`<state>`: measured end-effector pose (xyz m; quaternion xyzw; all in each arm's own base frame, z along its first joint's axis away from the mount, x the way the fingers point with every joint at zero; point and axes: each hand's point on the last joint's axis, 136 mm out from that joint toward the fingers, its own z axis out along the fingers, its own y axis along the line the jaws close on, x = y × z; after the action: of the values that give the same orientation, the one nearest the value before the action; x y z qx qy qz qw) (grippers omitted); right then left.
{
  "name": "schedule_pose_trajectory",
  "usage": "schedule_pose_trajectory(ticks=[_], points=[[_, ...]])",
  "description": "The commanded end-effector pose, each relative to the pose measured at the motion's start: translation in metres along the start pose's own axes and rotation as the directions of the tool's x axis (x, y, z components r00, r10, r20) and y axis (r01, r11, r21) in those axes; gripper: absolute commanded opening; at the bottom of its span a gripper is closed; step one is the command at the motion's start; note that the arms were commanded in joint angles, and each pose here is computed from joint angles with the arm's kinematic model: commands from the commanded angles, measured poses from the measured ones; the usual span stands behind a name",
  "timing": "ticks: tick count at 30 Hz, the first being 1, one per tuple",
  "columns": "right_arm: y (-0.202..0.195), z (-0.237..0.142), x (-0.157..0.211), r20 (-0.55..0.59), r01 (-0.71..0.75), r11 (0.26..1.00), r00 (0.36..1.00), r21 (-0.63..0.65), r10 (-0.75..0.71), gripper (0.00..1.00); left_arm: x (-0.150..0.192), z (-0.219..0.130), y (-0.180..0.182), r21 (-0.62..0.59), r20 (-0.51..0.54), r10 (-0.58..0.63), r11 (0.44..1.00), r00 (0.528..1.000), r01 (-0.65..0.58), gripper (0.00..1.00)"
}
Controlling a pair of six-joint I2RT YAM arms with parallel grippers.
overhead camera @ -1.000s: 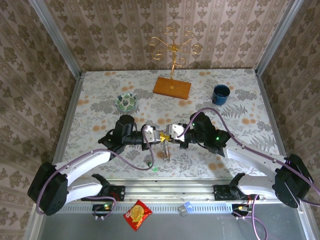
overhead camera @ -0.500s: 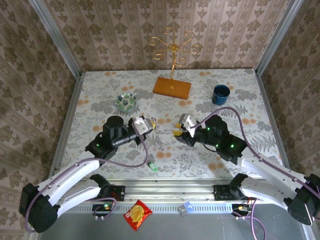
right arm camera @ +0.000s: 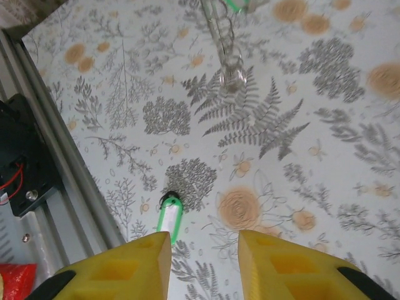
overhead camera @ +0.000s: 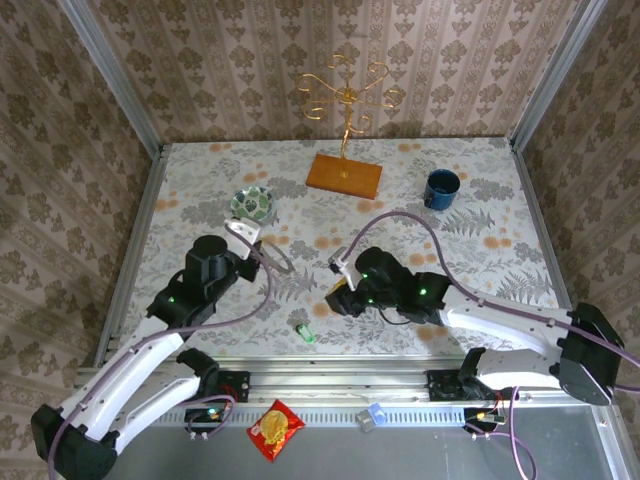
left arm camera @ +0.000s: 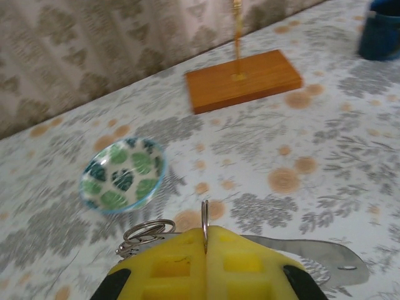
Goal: Put the keys on the keyring
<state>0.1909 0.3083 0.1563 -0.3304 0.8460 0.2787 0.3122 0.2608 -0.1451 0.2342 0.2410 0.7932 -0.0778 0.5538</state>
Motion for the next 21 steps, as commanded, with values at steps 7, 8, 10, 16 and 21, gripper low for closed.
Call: schedule_pose_trajectory(ticks=[7, 8, 10, 16, 21], points=[[0.032, 0.040, 0.051, -0.277, -0.079, 0.995, 0.956, 0.062, 0.094, 0.38, 0.032, -0.031, 0.051, -0.242, -0.039, -0.173, 0.957, 0.984, 0.158, 0.00], [0.036, 0.045, 0.054, -0.303, -0.067, 0.996, 0.949, 0.065, 0.083, 0.39, 0.035, -0.034, 0.055, -0.264, -0.037, -0.184, 0.950, 0.982, 0.168, 0.00], [0.042, 0.055, 0.059, -0.345, -0.040, 0.996, 0.936, 0.077, 0.064, 0.41, 0.038, -0.038, 0.060, -0.290, -0.027, -0.206, 0.938, 0.978, 0.190, 0.00], [0.038, 0.082, 0.072, -0.436, -0.004, 0.988, 0.897, 0.156, 0.072, 0.45, 0.045, -0.049, 0.073, -0.367, -0.010, -0.237, 0.905, 0.972, 0.217, 0.00], [0.030, 0.096, 0.080, -0.482, 0.033, 0.977, 0.873, 0.209, 0.074, 0.48, 0.043, -0.064, 0.088, -0.444, 0.032, -0.246, 0.865, 0.969, 0.235, 0.00]])
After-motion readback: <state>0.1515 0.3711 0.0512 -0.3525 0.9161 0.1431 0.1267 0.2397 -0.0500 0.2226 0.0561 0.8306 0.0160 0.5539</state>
